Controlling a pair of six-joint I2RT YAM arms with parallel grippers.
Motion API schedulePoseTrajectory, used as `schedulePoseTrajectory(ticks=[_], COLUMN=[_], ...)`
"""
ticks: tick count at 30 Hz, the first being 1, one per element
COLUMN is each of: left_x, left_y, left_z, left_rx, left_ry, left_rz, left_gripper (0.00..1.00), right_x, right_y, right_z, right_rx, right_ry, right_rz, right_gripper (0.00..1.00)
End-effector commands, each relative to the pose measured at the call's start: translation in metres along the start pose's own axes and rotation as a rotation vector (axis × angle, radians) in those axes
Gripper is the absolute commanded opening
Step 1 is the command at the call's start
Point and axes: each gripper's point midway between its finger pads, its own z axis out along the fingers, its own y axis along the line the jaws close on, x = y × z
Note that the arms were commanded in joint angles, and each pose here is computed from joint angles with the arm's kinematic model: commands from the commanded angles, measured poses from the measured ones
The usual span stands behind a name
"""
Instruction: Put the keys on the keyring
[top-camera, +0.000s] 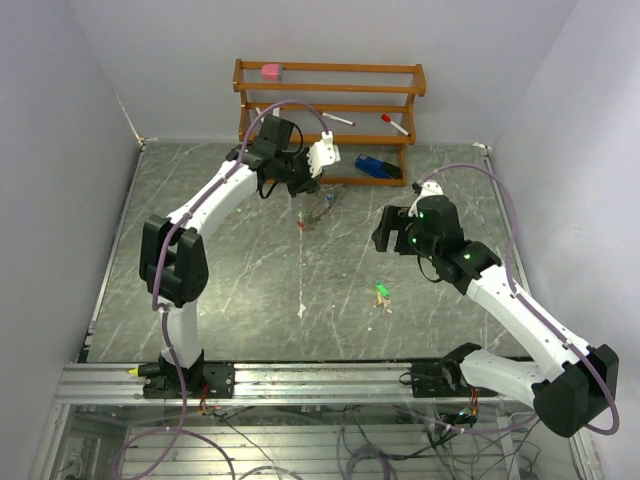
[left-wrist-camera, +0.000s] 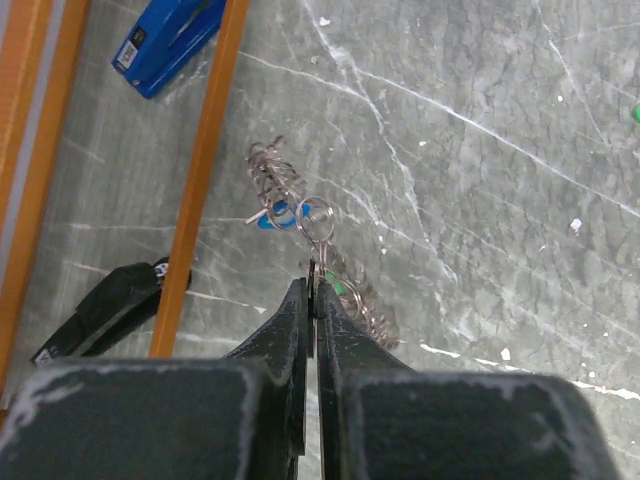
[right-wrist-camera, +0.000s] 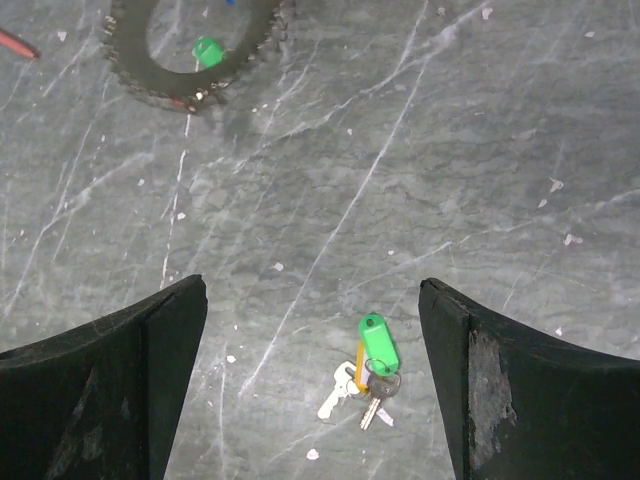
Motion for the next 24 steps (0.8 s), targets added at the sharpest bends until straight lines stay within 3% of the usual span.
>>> schedulePoseTrajectory(ticks=[1,5,10,24], left_x=[-0.021,-0.016,-0.020,-0.033], left_y=[-0.016,-0.066,-0.088,-0.145], left_z=[0.019,0.048,0.074,0.063], left_rx=[0.027,0.123,0.152,0.316], left_ry=[-0.071,-0.059,-0.054,-0.074], left_rz=[0.015,0.009,-0.053,-0.208], left_gripper=[0.07,0.07,0.07,0.07], right_x=[-0.005,-0.001,-0.002,0.007], right_y=[0.002,0.006,0.003,-0.004], right_z=[-0.002,0.001,-0.005,-0.022], right_rx=[-0.014,-0.028,-0.011,0.007], right_ry=[-0.012,0.014,0.017,0.032], right_rz=[-0.003,0.002,0.004,0.036], right_gripper=[0.86,0.86,0.86,0.87])
